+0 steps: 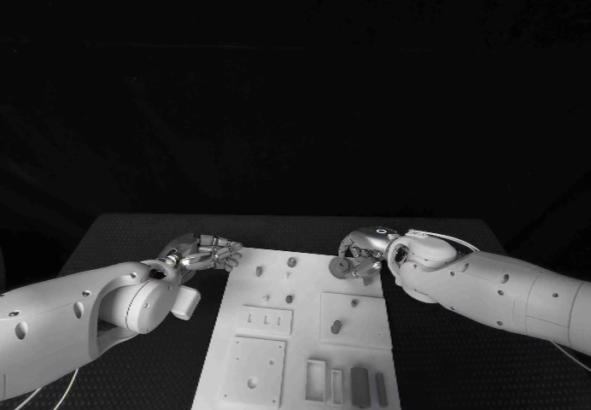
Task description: Assemble the parts on the task board
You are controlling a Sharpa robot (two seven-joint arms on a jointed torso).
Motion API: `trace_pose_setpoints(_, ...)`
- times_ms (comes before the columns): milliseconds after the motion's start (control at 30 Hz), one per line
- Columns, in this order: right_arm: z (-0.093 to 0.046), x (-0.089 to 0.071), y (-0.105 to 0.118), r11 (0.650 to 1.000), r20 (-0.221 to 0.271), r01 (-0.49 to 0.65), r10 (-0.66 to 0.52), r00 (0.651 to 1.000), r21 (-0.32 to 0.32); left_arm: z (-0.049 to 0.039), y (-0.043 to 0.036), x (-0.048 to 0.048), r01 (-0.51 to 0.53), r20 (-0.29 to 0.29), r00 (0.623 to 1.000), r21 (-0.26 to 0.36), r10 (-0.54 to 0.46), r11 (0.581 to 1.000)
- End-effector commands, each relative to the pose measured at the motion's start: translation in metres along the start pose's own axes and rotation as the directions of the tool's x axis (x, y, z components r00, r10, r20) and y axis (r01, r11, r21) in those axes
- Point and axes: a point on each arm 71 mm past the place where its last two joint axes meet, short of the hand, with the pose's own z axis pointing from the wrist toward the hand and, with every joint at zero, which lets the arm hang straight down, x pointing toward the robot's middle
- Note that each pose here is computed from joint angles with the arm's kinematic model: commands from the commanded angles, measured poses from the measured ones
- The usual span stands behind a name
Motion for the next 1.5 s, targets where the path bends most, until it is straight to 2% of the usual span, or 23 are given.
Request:
trace_pose_setpoints(33,0.0,0.003,0.002,1.0,-0.029,-0.011,0.011,1.0,-0.013,0.0003,-0.0013,0.0028,-0.002,-0.019,1.0,0.006,0.002,1.0)
trace_pose_setpoints(633,0.004,0.013,0.008,1.0,-0.044,0.02,-0.02,0.999,-0.008,0.0006,-0.0017,0.005,-0.002,-0.024,1.0,0.006,0.002,1.0)
trace_pose_setpoints(1033,0.004,0.016,0.012,0.999,-0.017,0.038,-0.038,0.999,-0.009,0.0001,-0.0015,0.0038,-0.002,-0.021,1.0,0.006,0.002,1.0)
trace_pose_setpoints(1500,0.005,0.016,0.018,0.999,-0.012,0.039,-0.039,0.999,-0.019,-0.0001,-0.0015,0.004,-0.001,-0.022,1.0,0.006,0.002,1.0)
